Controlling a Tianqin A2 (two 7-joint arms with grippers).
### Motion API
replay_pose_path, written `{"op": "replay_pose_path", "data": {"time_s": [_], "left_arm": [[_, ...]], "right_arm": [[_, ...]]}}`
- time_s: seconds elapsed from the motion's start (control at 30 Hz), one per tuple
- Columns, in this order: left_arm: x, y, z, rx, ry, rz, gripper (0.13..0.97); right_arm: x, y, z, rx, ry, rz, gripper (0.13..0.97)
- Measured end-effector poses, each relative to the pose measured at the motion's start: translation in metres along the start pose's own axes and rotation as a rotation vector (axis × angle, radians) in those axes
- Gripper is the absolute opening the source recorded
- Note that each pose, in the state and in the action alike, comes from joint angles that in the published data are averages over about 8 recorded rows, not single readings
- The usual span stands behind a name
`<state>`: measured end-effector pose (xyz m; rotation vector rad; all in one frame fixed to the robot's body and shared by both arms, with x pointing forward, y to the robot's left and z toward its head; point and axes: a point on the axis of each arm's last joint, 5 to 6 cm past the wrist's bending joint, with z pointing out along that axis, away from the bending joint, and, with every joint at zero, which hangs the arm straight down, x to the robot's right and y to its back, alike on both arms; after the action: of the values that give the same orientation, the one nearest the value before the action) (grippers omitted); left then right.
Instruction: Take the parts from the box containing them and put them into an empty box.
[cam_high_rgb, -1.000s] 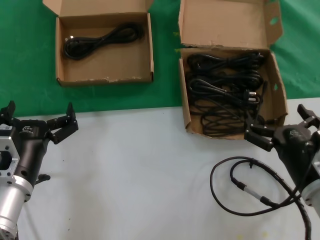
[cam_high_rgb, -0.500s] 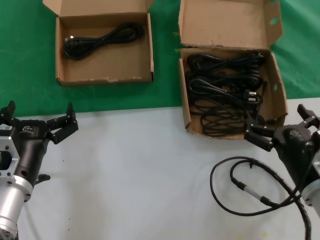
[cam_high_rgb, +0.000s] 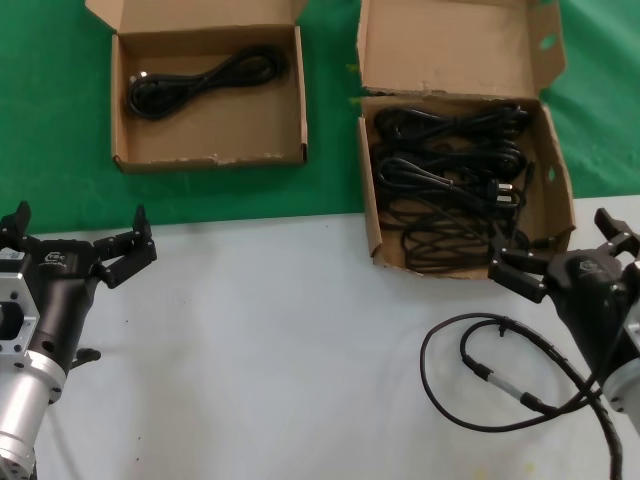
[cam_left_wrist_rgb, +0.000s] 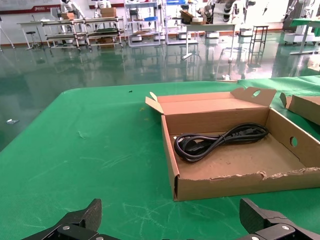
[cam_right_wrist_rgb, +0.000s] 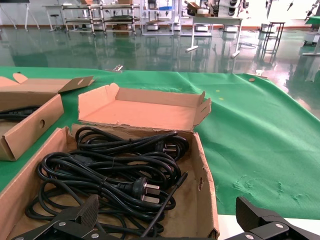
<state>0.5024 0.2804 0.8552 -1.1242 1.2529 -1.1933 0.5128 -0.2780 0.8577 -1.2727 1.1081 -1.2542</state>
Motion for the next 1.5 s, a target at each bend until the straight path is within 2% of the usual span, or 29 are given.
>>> {"op": "replay_pose_path", "data": {"time_s": [1.5], "left_arm": [[0.0000,0.0000,0.0000,0.000,0.000,0.000,0.966]], "right_arm": [[0.0000,0.0000,0.0000,0.000,0.000,0.000,0.966]]}}
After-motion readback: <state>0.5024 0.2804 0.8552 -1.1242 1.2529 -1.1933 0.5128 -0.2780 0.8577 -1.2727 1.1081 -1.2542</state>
